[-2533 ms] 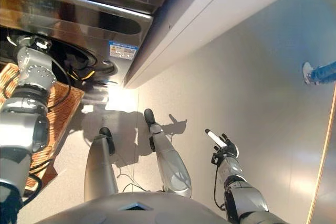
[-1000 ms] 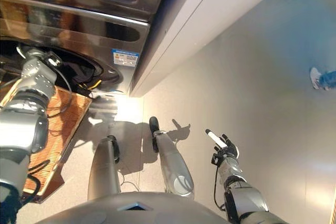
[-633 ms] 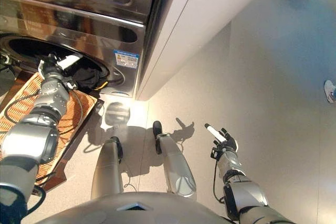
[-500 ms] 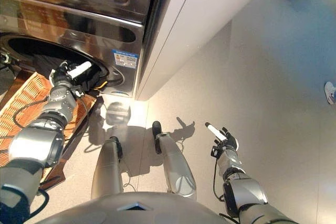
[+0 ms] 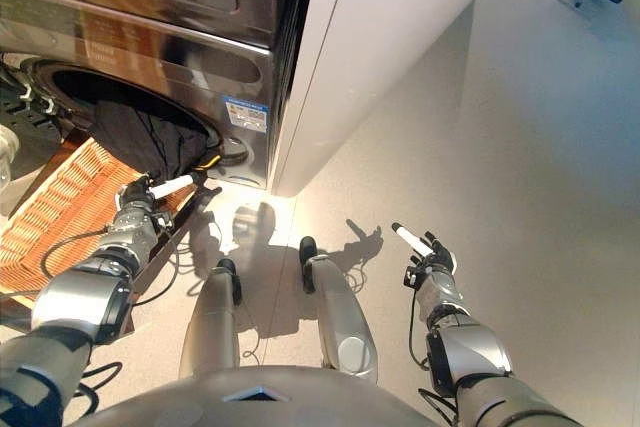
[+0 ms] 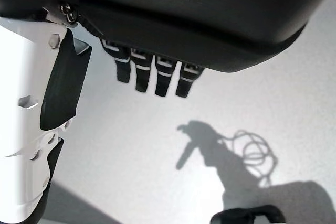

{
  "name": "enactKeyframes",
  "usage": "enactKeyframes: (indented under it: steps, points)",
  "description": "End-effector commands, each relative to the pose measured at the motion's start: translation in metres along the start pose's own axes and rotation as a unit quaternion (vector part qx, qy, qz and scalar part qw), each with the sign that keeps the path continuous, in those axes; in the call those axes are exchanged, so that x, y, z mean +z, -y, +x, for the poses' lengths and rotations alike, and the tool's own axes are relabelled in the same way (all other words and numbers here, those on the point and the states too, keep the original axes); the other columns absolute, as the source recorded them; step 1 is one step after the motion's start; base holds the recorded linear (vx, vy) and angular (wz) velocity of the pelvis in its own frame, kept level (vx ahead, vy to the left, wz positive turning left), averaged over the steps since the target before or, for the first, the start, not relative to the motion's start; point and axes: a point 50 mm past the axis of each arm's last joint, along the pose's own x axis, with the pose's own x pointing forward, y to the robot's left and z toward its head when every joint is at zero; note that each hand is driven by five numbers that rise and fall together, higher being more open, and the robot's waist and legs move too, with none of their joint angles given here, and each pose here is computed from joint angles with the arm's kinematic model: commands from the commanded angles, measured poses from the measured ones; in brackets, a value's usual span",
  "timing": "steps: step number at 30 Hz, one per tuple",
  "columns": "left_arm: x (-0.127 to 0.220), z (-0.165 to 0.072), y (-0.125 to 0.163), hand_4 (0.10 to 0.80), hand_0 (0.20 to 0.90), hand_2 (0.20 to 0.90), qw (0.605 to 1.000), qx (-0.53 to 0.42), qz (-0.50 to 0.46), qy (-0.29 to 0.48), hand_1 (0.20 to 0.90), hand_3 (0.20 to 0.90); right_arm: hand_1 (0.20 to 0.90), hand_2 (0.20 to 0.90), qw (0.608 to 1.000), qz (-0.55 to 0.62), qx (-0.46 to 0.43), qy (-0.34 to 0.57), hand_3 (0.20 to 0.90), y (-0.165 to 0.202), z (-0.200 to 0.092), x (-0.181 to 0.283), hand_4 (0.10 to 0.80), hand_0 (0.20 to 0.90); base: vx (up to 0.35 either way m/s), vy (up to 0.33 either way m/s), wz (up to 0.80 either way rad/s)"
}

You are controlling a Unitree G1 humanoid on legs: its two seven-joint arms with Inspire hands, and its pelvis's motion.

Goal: Pick up the clothes and place them into the washing machine

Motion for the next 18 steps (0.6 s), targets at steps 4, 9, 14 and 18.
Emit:
enactKeyframes:
  steps: [4, 9, 14, 18]
  points:
    - [-0.005, -0.002, 0.004, 0.8, 0.9, 0.9, 1.0, 0.001, 0.006, 0.016, 0.9, 0.9, 0.9, 0.9, 0.996, 0.006, -0.085, 0.032, 0.9, 0.053, 0.0, 0.019, 0.8, 0.9, 0.028, 0.001, 0.06]
    - [-0.024, -0.006, 0.001, 0.8, 0.9, 0.9, 0.999, 0.031, -0.011, 0.025, 0.9, 0.9, 0.9, 0.9, 0.995, 0.031, -0.096, 0.021, 0.9, 0.057, -0.003, 0.002, 0.8, 0.9, 0.05, -0.008, 0.09]
    - [-0.054, -0.012, -0.004, 0.8, 0.9, 0.9, 0.999, 0.046, 0.009, -0.01, 0.9, 0.9, 0.9, 0.9, 0.993, 0.043, -0.11, 0.006, 0.9, 0.062, -0.006, -0.011, 0.8, 0.9, 0.058, -0.014, 0.14]
    - [-0.087, -0.02, -0.009, 0.8, 0.9, 0.9, 0.997, 0.043, 0.017, -0.055, 0.9, 0.9, 0.9, 0.9, 0.991, 0.047, -0.125, -0.012, 0.9, 0.071, -0.01, -0.024, 0.8, 0.9, 0.093, 0.005, 0.09]
